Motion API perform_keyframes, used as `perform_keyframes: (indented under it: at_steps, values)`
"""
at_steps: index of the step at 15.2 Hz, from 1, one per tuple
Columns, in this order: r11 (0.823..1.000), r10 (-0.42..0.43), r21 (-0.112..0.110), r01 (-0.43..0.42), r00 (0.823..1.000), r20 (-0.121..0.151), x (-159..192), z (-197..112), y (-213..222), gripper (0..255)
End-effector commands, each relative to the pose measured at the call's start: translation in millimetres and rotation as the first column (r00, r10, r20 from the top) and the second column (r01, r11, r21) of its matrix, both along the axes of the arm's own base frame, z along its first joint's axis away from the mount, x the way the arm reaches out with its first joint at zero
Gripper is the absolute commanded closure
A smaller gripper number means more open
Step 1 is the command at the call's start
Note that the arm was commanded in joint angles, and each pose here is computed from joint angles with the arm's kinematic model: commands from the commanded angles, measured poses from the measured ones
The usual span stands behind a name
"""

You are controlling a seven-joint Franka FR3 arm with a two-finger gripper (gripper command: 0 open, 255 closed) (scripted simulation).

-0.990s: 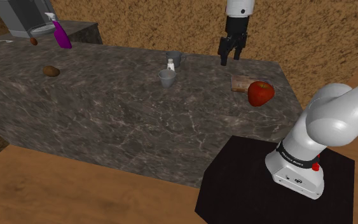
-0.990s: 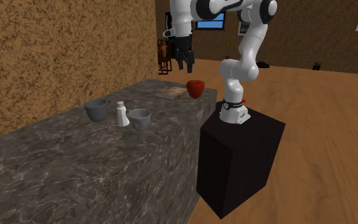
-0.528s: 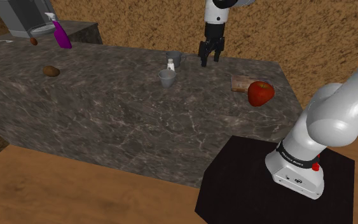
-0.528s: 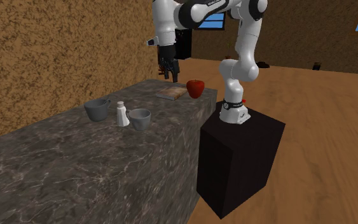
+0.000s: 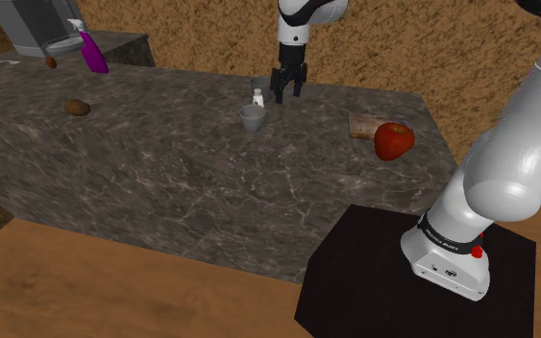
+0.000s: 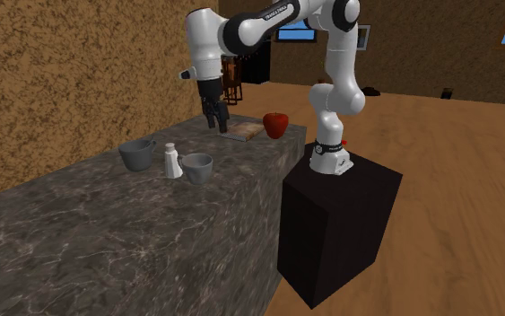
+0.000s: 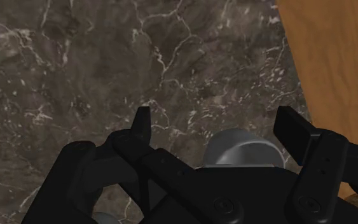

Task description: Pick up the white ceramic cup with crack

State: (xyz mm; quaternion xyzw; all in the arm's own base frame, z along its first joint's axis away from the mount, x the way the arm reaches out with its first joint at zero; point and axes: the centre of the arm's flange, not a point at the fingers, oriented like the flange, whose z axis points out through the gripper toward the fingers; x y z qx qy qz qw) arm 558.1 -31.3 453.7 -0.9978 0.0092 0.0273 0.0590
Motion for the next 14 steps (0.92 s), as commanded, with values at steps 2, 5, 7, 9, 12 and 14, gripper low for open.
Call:
perform_keyframes:
  at_steps: [2,5,7,9,12,14]
  values:
    - [1.000,0.020,0.014,-0.020,1.000,0.009,34.5,-13.1,5.0,0]
    - [0.999,0.040,0.028,-0.040,0.999,0.018,70.3,-26.5,10.0,0]
    - [0.998,0.052,0.037,-0.053,0.998,0.024,94.2,-35.2,13.8,0]
    - [0.997,0.058,0.041,-0.059,0.998,0.027,105.2,-44.4,15.6,0]
    - [0.997,0.058,0.041,-0.059,0.998,0.027,105.2,-60.2,15.6,0]
    - [0.997,0.058,0.041,-0.059,0.998,0.027,105.2,-70.8,15.6,0]
